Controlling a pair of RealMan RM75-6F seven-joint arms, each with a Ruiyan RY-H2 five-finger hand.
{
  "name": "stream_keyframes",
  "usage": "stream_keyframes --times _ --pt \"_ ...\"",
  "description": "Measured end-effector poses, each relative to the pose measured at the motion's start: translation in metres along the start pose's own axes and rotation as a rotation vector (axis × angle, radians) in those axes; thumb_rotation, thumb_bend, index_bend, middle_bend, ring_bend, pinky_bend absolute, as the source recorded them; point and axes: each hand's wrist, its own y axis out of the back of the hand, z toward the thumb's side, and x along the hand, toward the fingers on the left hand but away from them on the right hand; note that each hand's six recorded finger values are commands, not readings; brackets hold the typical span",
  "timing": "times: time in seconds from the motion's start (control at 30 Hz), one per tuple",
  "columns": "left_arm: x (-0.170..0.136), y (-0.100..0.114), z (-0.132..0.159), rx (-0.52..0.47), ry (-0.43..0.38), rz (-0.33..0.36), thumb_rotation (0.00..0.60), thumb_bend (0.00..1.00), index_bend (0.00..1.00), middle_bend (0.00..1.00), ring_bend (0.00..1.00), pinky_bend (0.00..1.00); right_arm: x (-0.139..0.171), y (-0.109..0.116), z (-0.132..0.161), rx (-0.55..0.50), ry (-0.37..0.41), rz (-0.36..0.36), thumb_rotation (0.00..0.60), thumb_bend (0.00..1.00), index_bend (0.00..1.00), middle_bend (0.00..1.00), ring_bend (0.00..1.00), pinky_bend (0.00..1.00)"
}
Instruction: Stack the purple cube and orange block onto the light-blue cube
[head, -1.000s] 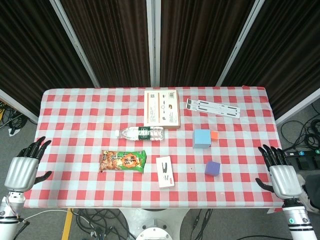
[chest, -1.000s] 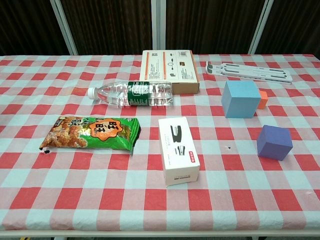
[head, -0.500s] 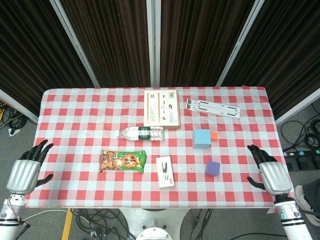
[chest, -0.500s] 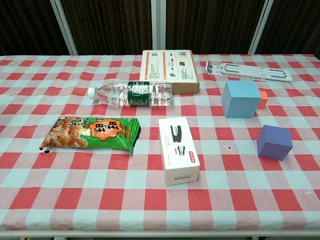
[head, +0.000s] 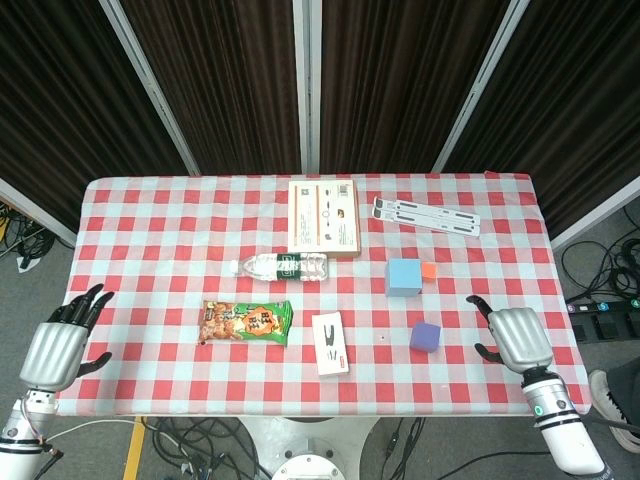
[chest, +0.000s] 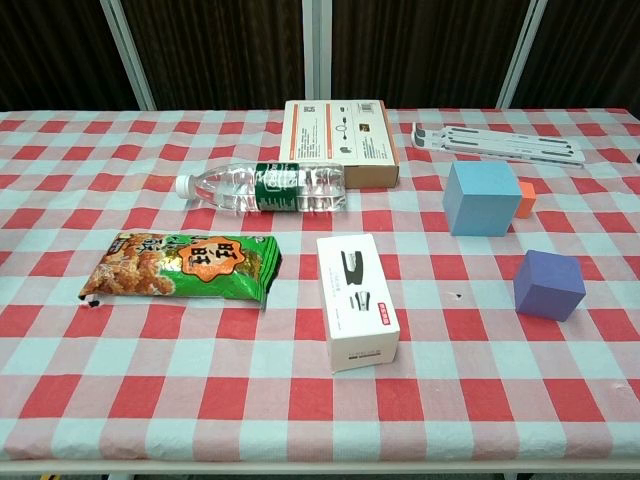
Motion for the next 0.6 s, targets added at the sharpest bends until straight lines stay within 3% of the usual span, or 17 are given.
stream_keyframes --times 0.43,0.6 --pt "-0.001 -0.003 -0.007 0.004 0.009 -0.021 0.6 0.0 0.19 0.2 0.2 0.33 -0.031 -0.034 0.05 -0.025 -0.006 0.146 0.6 0.11 0.28 1.0 0.94 0.91" --pt "-0.001 -0.005 -0.01 0.001 0.014 -0.027 0.6 0.0 0.19 0.2 0.2 0.33 -0.039 -0.047 0.065 -0.017 -0.01 0.167 0.6 0.11 0.28 1.0 0.94 0.91"
